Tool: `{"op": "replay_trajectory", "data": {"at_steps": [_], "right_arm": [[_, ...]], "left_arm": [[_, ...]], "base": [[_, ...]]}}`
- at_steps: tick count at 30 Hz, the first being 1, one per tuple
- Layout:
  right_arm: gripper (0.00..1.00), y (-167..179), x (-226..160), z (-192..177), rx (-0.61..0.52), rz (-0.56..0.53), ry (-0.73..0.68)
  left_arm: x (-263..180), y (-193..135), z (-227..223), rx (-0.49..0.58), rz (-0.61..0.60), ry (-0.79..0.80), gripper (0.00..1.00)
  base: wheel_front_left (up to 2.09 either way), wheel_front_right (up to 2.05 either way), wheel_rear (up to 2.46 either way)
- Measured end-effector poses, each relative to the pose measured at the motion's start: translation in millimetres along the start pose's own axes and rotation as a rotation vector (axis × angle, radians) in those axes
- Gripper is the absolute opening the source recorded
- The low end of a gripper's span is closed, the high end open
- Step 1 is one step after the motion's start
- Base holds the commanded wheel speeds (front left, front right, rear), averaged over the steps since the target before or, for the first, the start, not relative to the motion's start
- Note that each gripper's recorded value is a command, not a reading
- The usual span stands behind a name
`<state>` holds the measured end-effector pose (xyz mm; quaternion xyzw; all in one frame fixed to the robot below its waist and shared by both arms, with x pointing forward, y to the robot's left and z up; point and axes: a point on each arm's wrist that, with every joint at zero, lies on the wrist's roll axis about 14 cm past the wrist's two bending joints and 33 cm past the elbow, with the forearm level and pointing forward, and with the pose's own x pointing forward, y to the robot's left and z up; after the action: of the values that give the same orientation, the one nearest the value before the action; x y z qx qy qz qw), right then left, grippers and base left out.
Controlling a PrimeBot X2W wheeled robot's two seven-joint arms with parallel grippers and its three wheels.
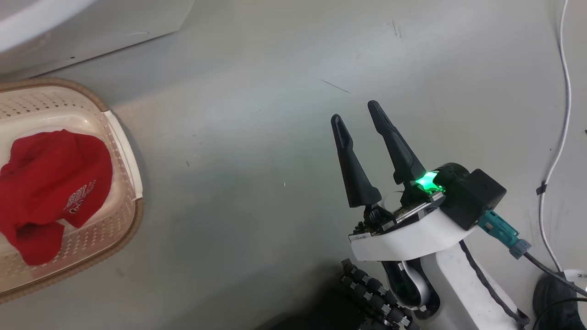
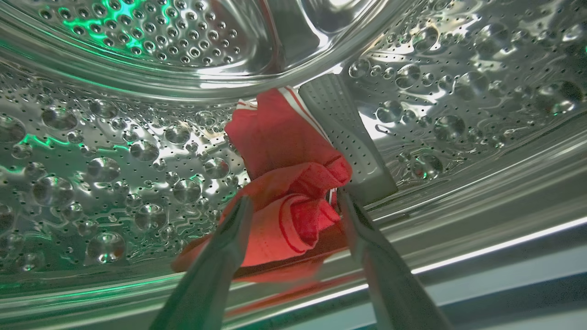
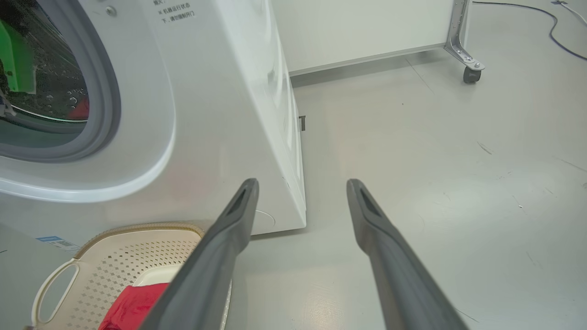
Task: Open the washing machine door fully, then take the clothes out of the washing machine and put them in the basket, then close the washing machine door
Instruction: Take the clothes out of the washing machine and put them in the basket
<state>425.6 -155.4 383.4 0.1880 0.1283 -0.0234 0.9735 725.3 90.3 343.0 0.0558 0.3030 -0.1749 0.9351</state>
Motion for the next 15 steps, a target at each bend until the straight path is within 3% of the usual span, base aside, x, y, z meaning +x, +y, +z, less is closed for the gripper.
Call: {"op": "replay_trajectory", "data": {"at_steps": [15], "right_arm": [[1.0,-13,9,-8,-0.004,-0.04,0.026]], "left_arm": [[29,15,-19,0.074,0.047,0.142,1.0]], "base": [[0.0,0.0,0.0]]}}
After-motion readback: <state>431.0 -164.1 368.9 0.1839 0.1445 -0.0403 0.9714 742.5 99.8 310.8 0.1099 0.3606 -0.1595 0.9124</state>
